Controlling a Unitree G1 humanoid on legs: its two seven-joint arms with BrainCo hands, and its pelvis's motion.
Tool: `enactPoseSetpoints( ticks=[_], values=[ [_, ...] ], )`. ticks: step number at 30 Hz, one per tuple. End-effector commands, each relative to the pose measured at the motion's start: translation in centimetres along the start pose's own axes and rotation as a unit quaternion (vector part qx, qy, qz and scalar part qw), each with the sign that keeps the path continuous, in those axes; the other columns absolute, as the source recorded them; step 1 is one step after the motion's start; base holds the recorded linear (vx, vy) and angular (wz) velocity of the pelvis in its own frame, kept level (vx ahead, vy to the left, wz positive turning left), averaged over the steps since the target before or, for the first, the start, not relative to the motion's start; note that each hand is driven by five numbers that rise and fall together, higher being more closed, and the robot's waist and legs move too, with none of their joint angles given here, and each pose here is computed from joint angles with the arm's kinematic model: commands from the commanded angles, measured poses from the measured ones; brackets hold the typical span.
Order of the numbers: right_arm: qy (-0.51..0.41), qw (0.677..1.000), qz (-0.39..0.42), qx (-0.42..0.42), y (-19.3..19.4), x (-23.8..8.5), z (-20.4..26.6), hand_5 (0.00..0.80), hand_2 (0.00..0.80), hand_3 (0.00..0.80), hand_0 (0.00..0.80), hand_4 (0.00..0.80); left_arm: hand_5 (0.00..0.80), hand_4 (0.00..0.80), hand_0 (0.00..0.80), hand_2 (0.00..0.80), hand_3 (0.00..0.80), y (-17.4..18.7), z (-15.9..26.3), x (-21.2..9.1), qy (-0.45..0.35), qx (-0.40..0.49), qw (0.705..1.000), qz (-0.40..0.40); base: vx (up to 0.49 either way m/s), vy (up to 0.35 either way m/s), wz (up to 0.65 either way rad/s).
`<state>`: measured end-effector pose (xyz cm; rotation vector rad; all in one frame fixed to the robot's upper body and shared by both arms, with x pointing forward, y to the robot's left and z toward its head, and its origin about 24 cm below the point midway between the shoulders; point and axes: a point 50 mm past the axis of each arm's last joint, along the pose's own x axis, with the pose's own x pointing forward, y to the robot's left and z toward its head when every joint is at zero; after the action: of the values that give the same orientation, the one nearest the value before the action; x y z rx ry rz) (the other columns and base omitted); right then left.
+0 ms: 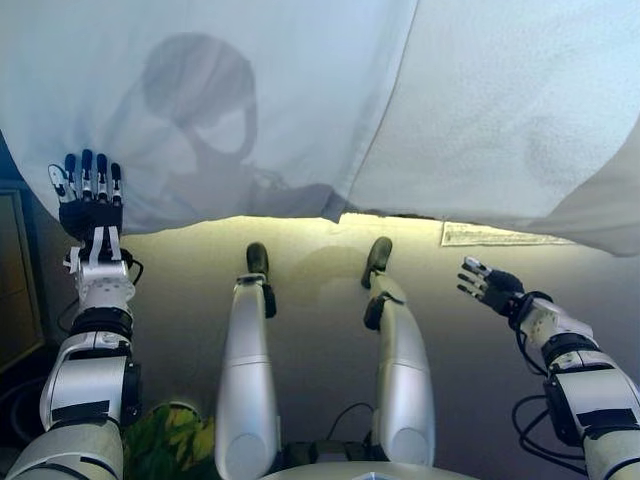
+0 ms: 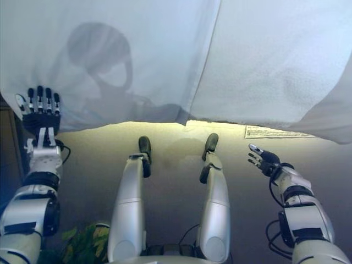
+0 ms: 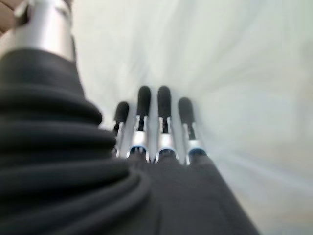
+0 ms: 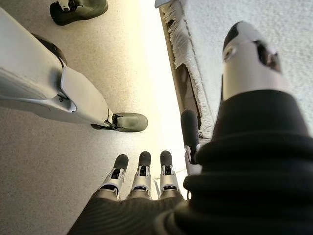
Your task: Make the bed neatly
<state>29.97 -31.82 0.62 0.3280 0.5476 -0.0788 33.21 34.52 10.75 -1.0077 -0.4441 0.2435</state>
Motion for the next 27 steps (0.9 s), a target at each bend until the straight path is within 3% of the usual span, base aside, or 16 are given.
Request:
enactPoseSetpoints(
  ticks=[1,27],
  values=[
    [-0.025,0.998,-0.057,-0.003,-4.1,-2.6,1.2,0.000,0.000,0.000,0.000,0.000,0.000,0.000,0.000,0.000,0.000,1.8,1.6,-0.8,-0.032,-0.014,0.999,0.036,0.003,0.018,0.04],
    [-0.062,0.996,-0.071,0.003,-6.9,-4.9,2.3,0.000,0.000,0.000,0.000,0.000,0.000,0.000,0.000,0.000,0.000,3.1,8.2,-0.8,-0.084,-0.025,0.991,0.105,-0.011,0.013,0.00]
  ],
)
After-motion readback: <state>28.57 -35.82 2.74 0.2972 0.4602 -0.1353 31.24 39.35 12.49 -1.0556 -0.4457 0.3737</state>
